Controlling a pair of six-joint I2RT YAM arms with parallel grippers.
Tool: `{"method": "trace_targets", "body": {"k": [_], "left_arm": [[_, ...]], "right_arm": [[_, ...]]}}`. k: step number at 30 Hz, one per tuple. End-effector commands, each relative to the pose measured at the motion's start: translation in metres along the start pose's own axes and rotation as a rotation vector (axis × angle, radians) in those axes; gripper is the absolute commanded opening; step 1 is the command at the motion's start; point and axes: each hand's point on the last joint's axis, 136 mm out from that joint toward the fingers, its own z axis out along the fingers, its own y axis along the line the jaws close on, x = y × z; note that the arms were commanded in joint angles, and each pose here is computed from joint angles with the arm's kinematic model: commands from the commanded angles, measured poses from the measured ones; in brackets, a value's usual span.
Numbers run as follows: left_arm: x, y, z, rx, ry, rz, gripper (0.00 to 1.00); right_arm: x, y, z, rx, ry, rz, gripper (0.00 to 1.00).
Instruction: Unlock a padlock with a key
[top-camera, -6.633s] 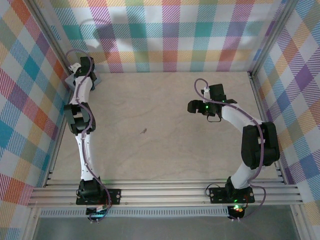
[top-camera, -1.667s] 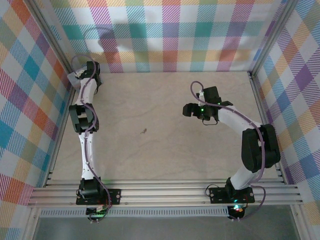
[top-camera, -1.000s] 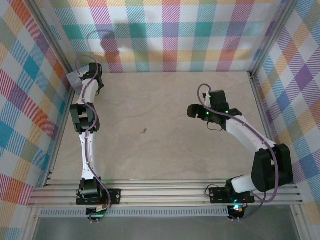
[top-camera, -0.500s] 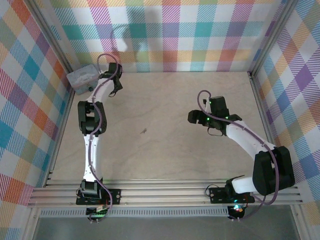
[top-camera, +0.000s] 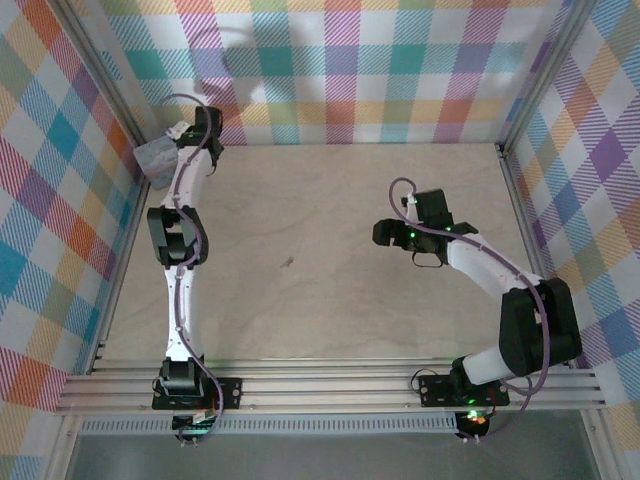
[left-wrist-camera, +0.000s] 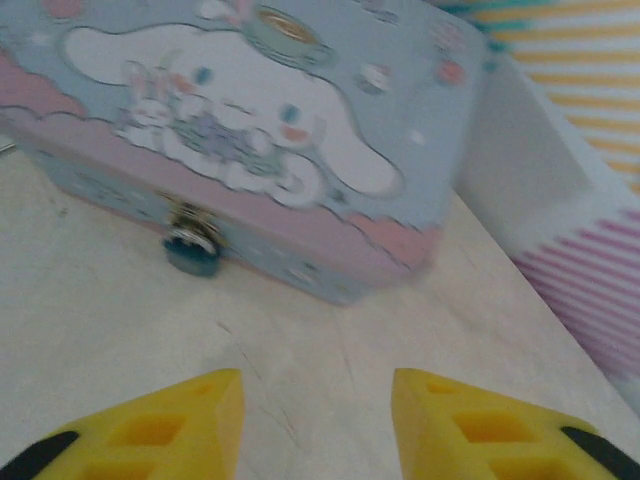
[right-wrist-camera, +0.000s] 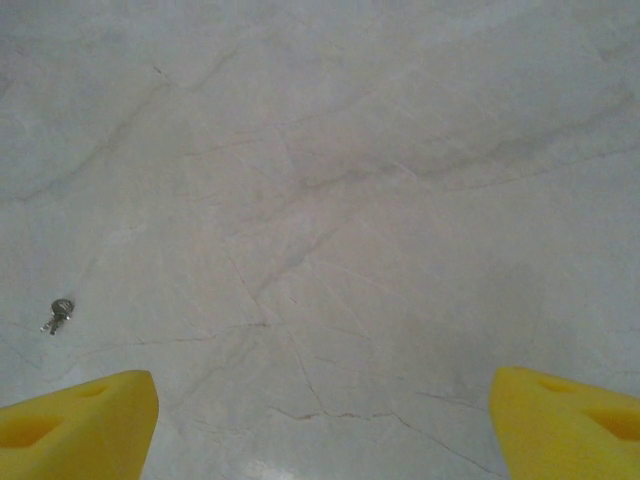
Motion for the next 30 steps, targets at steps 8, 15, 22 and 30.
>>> {"method": "trace_targets", "body": {"k": [8, 15, 22, 30], "left_arm": [[-0.036, 0.052, 0.023, -0.146, -0.085, -0.185, 0.45], [-0.046, 0.082, 0.031, -0.200, -0.071, -0.241, 0.48], [-0.050, 0.099, 0.038, -0.195, -0.040, -0.288, 0.48], [-0.064, 0.091, 0.033, -0.104, -0.005, -0.282, 0.49]], "right_arm": [[-0.006, 0.013, 0.004, -0.038, 0.024, 0.028, 0.85], [-0.006, 0.016, 0.004, -0.040, 0.026, 0.047, 0.85], [-0.004, 0.019, 0.004, -0.033, 0.031, 0.040, 0.85], [-0.002, 0.024, 0.009, -0.033, 0.043, 0.033, 0.85]]}}
